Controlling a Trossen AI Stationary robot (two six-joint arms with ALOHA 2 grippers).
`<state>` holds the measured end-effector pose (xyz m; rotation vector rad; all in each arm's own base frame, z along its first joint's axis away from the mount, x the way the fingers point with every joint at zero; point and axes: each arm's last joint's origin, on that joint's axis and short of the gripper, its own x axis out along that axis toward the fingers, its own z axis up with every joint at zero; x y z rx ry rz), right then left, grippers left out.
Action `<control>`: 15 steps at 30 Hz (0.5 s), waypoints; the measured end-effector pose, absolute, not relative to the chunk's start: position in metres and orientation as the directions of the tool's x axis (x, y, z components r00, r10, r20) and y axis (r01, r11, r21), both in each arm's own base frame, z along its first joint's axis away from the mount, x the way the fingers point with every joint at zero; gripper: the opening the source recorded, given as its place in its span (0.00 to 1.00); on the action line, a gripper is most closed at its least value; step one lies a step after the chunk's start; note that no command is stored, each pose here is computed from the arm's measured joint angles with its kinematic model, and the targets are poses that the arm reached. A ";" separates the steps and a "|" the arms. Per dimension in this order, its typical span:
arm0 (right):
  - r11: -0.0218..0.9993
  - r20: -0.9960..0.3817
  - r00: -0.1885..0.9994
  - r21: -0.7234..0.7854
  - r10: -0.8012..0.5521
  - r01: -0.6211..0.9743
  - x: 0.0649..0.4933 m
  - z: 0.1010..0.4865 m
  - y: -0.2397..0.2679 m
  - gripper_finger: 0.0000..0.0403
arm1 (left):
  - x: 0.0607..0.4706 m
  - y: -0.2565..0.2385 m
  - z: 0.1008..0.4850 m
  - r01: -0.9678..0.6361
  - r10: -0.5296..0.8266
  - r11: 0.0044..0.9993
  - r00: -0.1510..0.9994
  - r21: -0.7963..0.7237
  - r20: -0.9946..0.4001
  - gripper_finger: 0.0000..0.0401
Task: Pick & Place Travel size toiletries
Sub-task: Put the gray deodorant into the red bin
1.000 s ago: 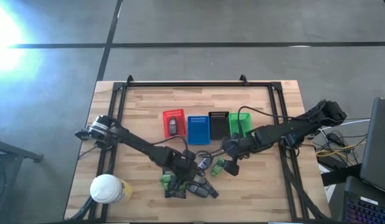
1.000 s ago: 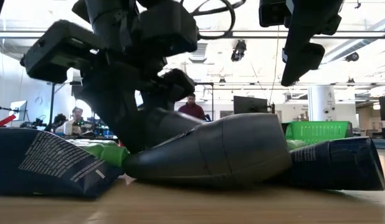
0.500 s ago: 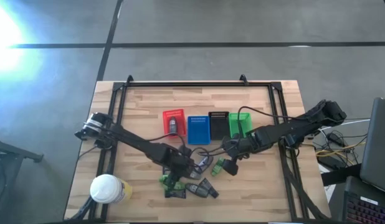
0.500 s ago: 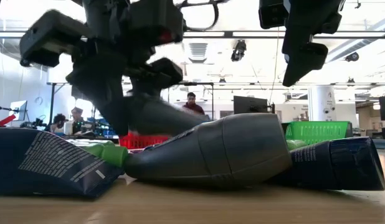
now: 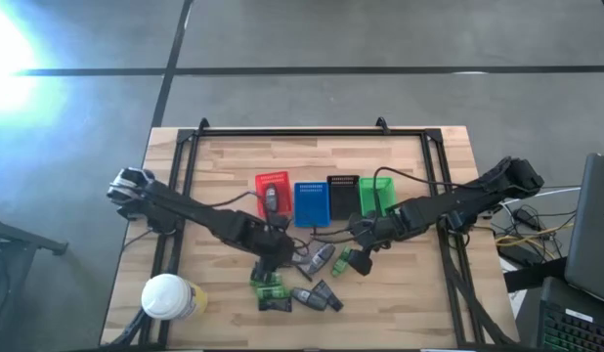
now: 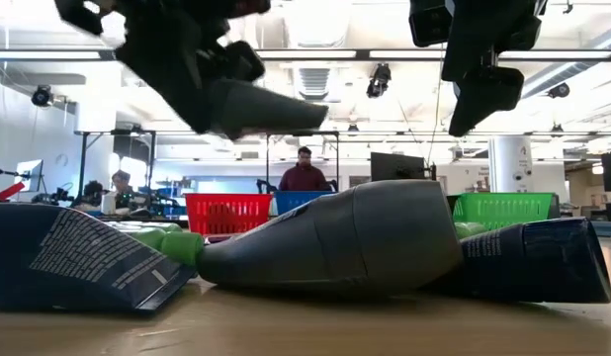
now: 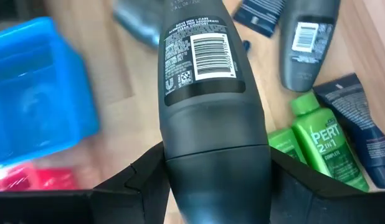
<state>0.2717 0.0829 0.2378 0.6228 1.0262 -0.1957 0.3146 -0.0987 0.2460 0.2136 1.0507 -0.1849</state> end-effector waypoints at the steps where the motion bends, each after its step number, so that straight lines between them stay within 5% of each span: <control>1: 0.812 -0.845 0.519 0.392 0.131 0.433 0.272 0.238 0.083 0.91 | 0.312 -0.097 0.251 0.228 -0.035 0.969 0.495 0.091 -0.868 0.51; 9: 0.807 -0.847 0.516 0.393 0.131 0.441 0.271 0.238 0.083 0.91 | 0.293 -0.079 0.269 -0.089 0.131 0.991 0.486 0.100 -0.864 0.51; 15: 0.796 -0.846 0.523 0.388 0.107 0.465 0.272 0.238 0.083 0.91 | 0.278 -0.063 0.277 -0.496 0.349 0.862 0.433 0.103 -0.831 0.51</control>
